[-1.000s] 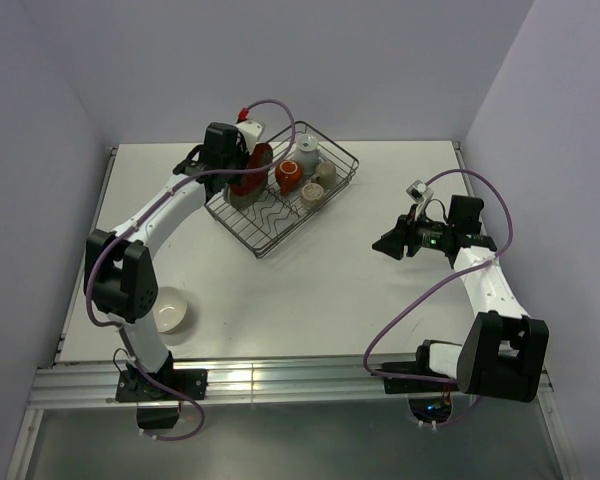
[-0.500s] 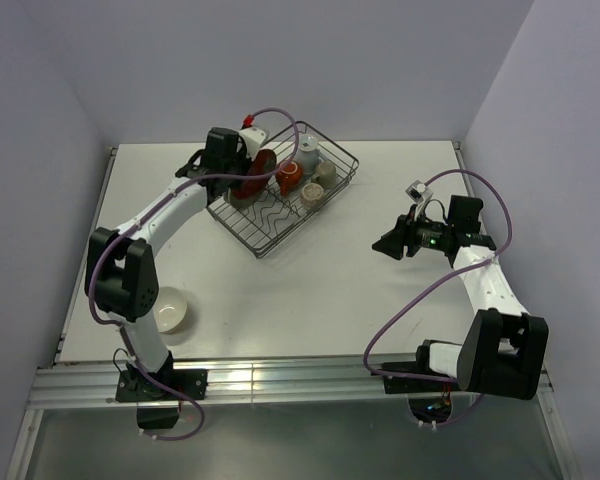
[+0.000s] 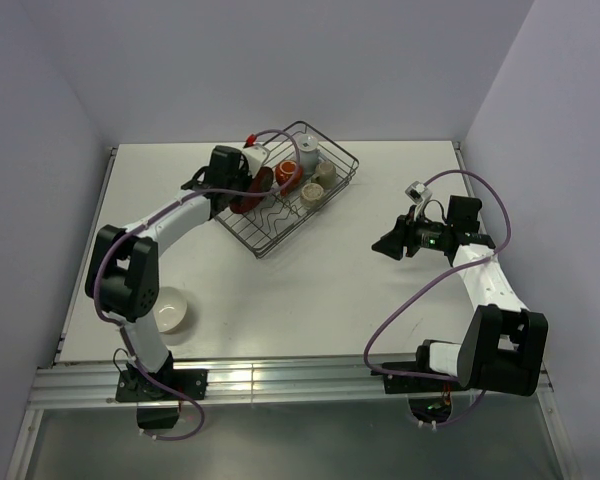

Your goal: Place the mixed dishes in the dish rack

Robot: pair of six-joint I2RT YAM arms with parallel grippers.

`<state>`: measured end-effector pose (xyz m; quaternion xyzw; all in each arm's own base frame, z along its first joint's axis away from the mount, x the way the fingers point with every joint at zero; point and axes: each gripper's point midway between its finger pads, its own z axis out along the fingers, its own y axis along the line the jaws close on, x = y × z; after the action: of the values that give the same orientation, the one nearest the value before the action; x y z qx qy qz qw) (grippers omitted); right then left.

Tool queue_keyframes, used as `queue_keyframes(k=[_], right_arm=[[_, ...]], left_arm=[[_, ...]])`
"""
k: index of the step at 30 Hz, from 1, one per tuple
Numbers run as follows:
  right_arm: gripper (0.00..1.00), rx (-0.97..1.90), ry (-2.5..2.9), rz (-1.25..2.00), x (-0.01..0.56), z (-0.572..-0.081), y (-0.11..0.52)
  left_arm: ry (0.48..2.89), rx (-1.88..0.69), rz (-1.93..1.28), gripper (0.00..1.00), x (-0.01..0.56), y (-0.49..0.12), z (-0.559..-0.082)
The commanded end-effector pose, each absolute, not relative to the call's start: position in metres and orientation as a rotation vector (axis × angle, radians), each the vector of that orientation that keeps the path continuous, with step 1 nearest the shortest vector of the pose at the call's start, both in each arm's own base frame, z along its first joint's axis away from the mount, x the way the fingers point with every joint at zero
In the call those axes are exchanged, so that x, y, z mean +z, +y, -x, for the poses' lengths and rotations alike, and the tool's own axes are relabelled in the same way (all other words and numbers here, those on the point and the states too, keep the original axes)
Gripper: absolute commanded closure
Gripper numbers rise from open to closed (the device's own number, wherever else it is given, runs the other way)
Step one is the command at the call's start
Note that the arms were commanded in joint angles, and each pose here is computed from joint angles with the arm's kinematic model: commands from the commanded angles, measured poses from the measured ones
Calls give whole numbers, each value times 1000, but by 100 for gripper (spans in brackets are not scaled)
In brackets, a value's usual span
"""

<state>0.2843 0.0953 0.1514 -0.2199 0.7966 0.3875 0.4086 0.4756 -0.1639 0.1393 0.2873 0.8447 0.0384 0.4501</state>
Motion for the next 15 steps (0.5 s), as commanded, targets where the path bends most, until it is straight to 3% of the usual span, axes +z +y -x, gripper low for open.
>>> queue_keyframes(k=[1, 5, 12, 15], right_arm=[[41, 948, 1976, 573, 157, -291, 92], [41, 947, 1976, 576, 157, -290, 93], [41, 948, 1976, 573, 157, -291, 92], [41, 949, 1976, 575, 157, -290, 93]], left_arm=[[1952, 110, -654, 97, 176, -169, -492], [1965, 102, -649, 89, 171, -172, -493], [1958, 111, -606, 60, 178, -172, -494], [1949, 101, -587, 56, 186, -173, -493]])
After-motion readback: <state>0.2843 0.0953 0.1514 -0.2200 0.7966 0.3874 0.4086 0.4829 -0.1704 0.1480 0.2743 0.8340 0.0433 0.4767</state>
